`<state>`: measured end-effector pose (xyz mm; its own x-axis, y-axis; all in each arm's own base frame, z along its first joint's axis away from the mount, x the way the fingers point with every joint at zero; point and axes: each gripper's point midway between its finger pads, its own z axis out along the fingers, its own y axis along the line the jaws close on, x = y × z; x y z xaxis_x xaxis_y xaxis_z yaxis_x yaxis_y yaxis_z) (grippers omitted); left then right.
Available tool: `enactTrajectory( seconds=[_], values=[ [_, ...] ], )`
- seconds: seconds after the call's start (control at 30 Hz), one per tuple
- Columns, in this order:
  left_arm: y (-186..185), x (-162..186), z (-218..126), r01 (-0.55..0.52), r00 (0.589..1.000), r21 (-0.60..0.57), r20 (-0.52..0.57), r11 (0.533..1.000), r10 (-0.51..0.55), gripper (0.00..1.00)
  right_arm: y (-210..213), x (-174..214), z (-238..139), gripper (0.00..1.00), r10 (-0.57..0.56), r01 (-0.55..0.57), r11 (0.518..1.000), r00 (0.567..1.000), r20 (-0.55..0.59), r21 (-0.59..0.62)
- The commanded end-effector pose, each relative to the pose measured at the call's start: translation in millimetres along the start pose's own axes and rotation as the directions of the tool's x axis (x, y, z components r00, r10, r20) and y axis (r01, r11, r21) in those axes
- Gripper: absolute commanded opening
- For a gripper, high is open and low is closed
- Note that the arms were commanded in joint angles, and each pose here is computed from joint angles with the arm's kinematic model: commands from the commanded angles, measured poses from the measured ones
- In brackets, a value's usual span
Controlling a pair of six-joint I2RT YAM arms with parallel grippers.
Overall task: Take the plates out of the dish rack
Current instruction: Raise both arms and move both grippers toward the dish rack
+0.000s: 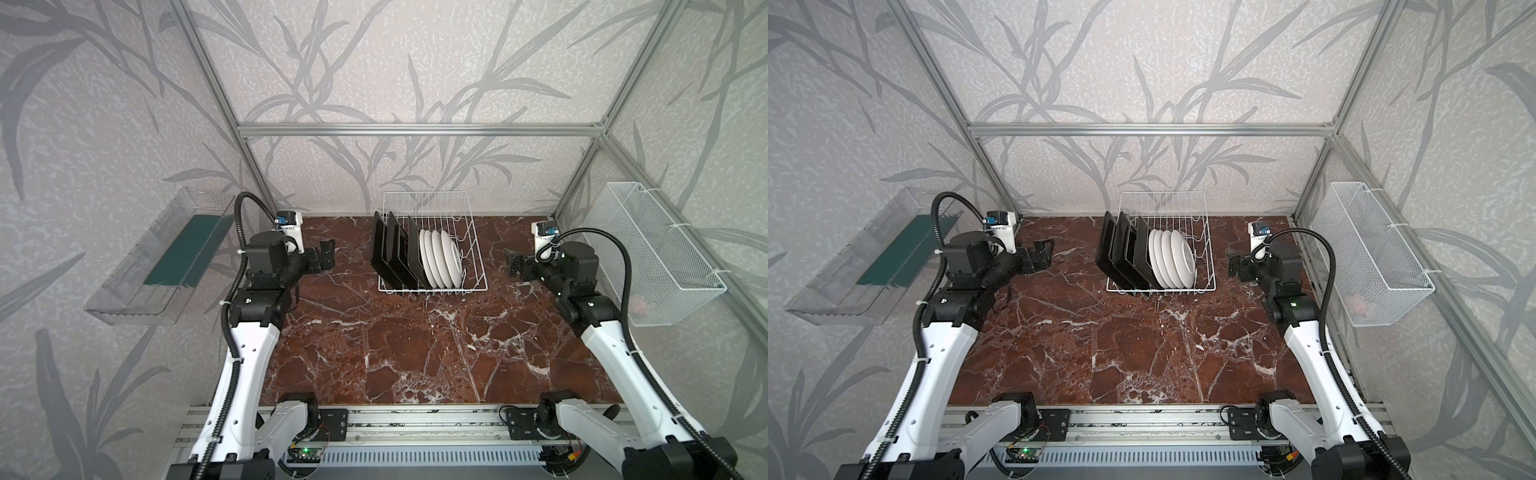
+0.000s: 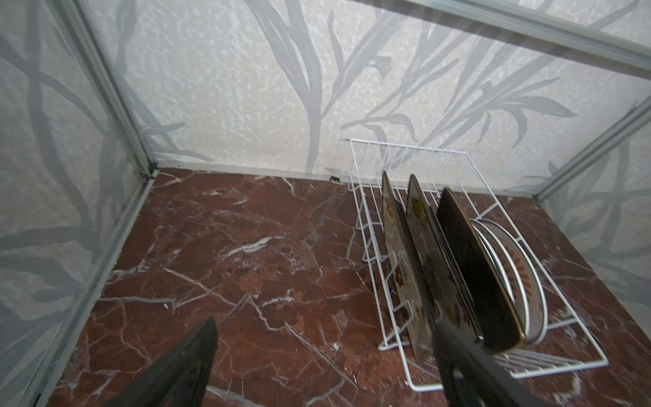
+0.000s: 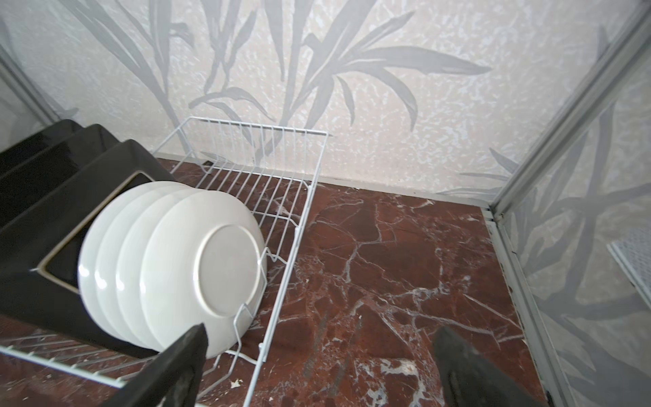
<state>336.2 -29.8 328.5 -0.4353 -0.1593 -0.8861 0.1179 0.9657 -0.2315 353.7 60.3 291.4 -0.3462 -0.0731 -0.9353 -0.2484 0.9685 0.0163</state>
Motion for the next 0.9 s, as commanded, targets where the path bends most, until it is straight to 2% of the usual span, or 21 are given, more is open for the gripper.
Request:
enactTrajectory(
  seconds=[0.0,0.13,0.37,0.53,0.63,0.87],
  values=[
    [-20.7,29.4,-5.2,0.075,0.982,0.088,-0.179,0.993,-0.059,0.96,31.0,9.4,-5.5,0.99,-0.010,-0.009,0.984,0.994,-0.106,-0.179],
    [-32.8,25.2,-4.4,0.077,0.974,0.102,-0.221,0.992,-0.053,0.93,47.0,0.3,-9.7,0.99,-0.015,-0.024,0.962,0.990,-0.140,-0.272],
    [-58.2,26.9,11.0,0.101,0.949,0.148,-0.311,0.984,-0.051,0.91,70.9,-13.9,-16.3,0.99,0.002,-0.042,0.917,0.995,-0.100,-0.397],
    [-78.6,33.3,27.4,0.101,0.921,0.184,-0.388,0.978,-0.022,0.86,77.7,-14.5,-16.0,0.99,-0.001,-0.041,0.906,0.995,-0.100,-0.421],
    [-83.0,39.5,39.9,0.120,0.908,0.176,-0.418,0.977,-0.036,0.79,78.2,-4.0,-10.9,0.99,-0.008,-0.038,0.907,0.994,-0.108,-0.419],
    [-82.5,51.7,64.9,0.137,0.883,0.127,-0.466,0.982,-0.063,0.77,80.9,14.5,-6.0,0.99,-0.007,-0.057,0.908,0.989,-0.150,-0.415]
  ],
)
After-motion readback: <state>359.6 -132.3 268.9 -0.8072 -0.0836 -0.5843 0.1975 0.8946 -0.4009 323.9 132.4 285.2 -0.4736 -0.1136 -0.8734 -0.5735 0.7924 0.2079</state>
